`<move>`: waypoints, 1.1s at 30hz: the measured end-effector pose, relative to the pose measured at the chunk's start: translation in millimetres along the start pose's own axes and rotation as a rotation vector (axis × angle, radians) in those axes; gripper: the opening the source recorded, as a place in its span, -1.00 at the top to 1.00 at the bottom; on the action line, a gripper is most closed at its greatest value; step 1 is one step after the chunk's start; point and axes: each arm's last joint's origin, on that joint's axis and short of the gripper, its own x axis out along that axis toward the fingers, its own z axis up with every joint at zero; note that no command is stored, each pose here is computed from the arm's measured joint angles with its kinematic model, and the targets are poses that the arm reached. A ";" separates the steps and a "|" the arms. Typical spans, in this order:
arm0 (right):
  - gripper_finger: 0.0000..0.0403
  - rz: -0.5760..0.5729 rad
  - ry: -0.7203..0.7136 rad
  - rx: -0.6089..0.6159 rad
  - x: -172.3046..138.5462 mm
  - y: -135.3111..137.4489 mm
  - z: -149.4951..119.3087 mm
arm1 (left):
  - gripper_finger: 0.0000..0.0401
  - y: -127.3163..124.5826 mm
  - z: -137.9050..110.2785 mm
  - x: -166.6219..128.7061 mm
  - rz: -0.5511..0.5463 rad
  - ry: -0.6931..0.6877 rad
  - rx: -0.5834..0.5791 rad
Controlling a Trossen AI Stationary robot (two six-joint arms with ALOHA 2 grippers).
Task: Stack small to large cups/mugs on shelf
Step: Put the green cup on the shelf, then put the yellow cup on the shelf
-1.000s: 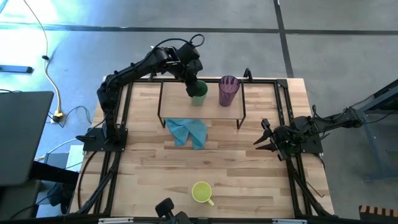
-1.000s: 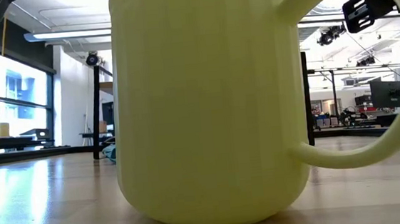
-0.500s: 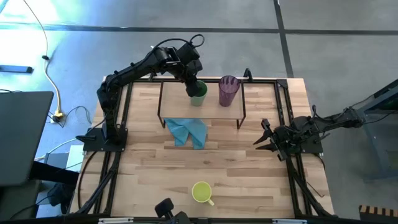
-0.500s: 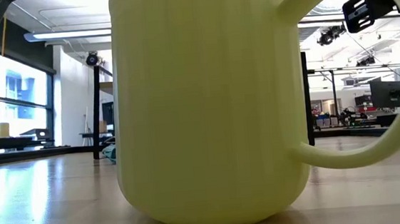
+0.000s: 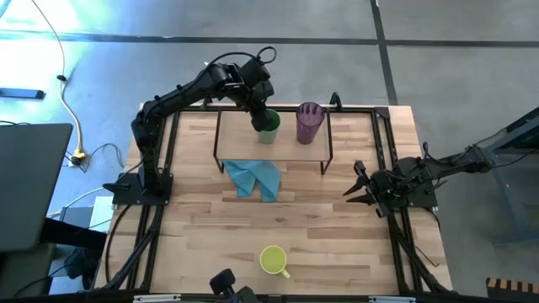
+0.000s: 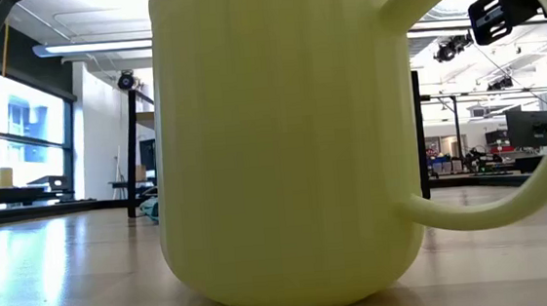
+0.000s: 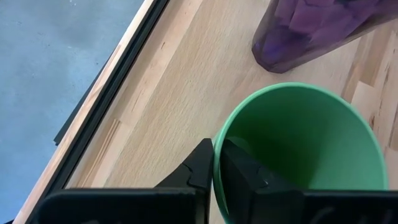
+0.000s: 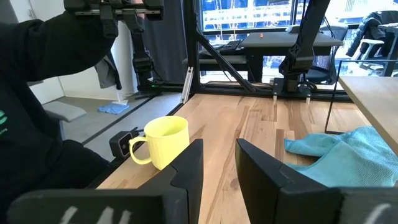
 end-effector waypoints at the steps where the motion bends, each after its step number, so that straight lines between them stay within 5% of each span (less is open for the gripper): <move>1: 0.59 0.000 0.000 0.000 0.0 0.0 0.0 | 0.90 0.0 0.0 0.0 -0.001 0.000 0.000; 33: 0.59 -0.001 0.007 -0.017 0.0 0.0 -0.7 | 0.49 0.0 -2.0 0.0 -0.001 0.020 -0.002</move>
